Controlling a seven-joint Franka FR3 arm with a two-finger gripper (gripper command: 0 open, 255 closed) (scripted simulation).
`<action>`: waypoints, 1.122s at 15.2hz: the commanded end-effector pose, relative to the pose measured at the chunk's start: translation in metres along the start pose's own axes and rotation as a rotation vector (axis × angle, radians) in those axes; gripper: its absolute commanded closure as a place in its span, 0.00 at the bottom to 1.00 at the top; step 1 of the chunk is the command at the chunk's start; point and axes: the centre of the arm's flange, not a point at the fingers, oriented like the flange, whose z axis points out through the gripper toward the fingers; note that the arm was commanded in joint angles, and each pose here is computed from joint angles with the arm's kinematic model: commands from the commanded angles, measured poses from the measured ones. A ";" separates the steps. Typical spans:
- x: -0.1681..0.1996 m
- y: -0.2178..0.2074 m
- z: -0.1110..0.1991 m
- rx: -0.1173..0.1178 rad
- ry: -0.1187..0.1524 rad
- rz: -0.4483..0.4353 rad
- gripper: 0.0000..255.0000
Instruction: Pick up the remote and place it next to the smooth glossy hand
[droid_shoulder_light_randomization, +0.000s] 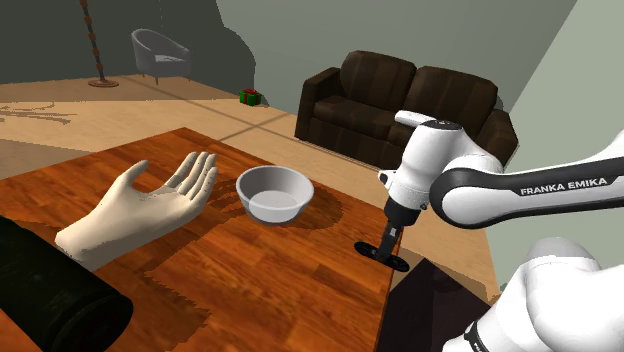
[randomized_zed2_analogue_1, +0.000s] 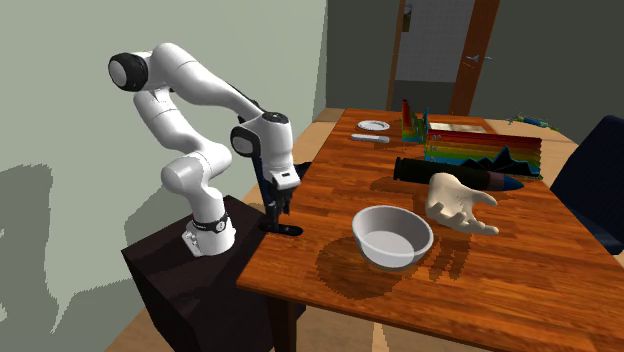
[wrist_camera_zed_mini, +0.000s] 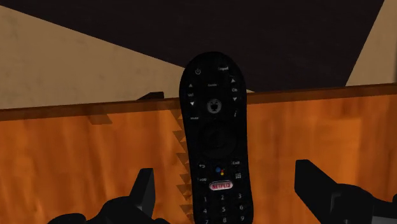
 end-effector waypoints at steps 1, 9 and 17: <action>0.000 0.000 0.011 0.000 0.000 -0.001 0.00; 0.000 0.000 0.030 0.000 0.000 -0.001 0.00; 0.001 0.000 0.030 0.000 0.000 -0.001 1.00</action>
